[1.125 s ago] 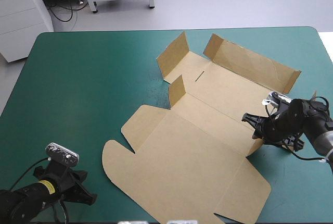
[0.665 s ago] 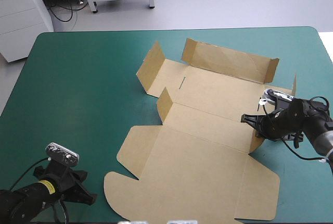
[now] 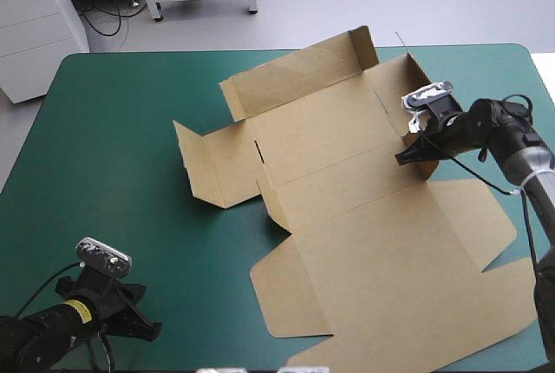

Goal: Fold the box

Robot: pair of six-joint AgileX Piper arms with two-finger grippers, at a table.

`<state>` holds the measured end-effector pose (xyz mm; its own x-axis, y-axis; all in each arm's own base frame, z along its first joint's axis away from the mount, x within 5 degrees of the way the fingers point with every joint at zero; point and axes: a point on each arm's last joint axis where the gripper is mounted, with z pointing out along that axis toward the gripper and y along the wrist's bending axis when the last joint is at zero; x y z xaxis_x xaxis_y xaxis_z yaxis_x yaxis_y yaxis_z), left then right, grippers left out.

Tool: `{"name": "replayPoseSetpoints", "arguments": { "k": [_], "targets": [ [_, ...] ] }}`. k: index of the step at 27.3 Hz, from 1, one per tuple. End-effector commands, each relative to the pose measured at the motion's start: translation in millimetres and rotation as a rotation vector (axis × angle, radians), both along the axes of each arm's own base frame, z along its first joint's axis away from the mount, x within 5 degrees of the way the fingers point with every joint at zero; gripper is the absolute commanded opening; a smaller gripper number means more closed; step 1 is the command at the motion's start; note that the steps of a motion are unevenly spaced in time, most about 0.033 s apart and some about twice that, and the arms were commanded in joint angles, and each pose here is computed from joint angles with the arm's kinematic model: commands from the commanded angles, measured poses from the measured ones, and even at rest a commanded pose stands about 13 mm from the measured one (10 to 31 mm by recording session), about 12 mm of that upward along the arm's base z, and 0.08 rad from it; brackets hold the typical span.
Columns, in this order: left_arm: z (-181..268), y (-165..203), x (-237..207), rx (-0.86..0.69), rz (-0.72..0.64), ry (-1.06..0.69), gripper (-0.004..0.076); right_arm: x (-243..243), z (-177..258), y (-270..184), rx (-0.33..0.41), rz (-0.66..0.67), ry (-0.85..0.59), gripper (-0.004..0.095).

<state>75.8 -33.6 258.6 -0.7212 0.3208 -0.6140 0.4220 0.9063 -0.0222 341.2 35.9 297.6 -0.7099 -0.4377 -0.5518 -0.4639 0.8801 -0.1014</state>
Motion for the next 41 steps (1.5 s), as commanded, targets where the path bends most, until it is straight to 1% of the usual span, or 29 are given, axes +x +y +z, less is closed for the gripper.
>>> {"name": "replayPoseSetpoints", "arguments": {
  "k": [1, 3, 5, 6, 8, 10, 12, 17, 21, 23, 28, 35, 37, 38, 40, 41],
  "targets": [
    [10, -3, 4, -0.037, 0.005, -0.055, -0.0032, 17, 33, 4, -0.041, 0.102, -0.140, -0.0023],
    [10, -3, 4, -0.037, 0.005, -0.055, -0.0032, 27, 39, 10, -0.066, 0.195, -0.150, -0.0023],
    [10, -3, 4, -0.037, 0.005, -0.055, -0.0032, 33, 44, 21, -0.135, 0.330, -0.171, -0.0023],
    [10, -3, 4, -0.037, 0.005, -0.055, -0.0032, 34, 46, 31, -0.197, 0.447, -0.204, -0.0023],
    [10, -3, 4, -0.037, 0.005, -0.055, -0.0032, 35, 48, 49, -0.290, 0.618, -0.266, -0.0023],
    [10, -3, 4, -0.037, 0.005, -0.055, -0.0032, 37, 47, 63, -0.336, 0.699, -0.316, -0.0023],
    [10, -3, 4, -0.037, 0.005, -0.055, -0.0032, 38, 48, 76, -0.357, 0.737, -0.369, -0.0023],
    [10, -3, 4, -0.036, 0.004, -0.053, -0.0032, 41, 49, 107, -0.359, 0.759, -0.487, -0.0023],
    [10, -3, 4, -0.036, 0.004, -0.053, -0.0032, 38, 50, 136, -0.363, 0.821, -0.591, -0.0023],
    [10, -3, 4, -0.036, 0.005, -0.054, -0.0032, 35, 48, 149, -0.360, 0.850, -0.618, -0.0023],
    [10, -3, 4, -0.036, 0.005, -0.054, -0.0032, 34, 36, 172, -0.352, 0.889, -0.632, -0.0023],
    [10, -2, 4, -0.033, 0.005, -0.055, -0.0032, 38, 23, 176, -0.353, 0.910, -0.591, -0.0006],
    [10, -2, 4, -0.029, 0.005, -0.057, -0.0032, 38, 23, 176, -0.353, 0.910, -0.591, 0.0051],
    [10, -2, 5, -0.030, 0.005, -0.059, -0.0032, 38, 22, 176, -0.357, 0.911, -0.591, 0.0109],
    [10, -2, 5, -0.024, 0.005, -0.061, -0.0032, 38, 22, 176, -0.359, 0.912, -0.591, 0.0276],
    [10, -2, 5, -0.022, 0.005, -0.062, -0.0032, 38, 22, 176, -0.359, 0.912, -0.591, 0.0398]
  ]
}}
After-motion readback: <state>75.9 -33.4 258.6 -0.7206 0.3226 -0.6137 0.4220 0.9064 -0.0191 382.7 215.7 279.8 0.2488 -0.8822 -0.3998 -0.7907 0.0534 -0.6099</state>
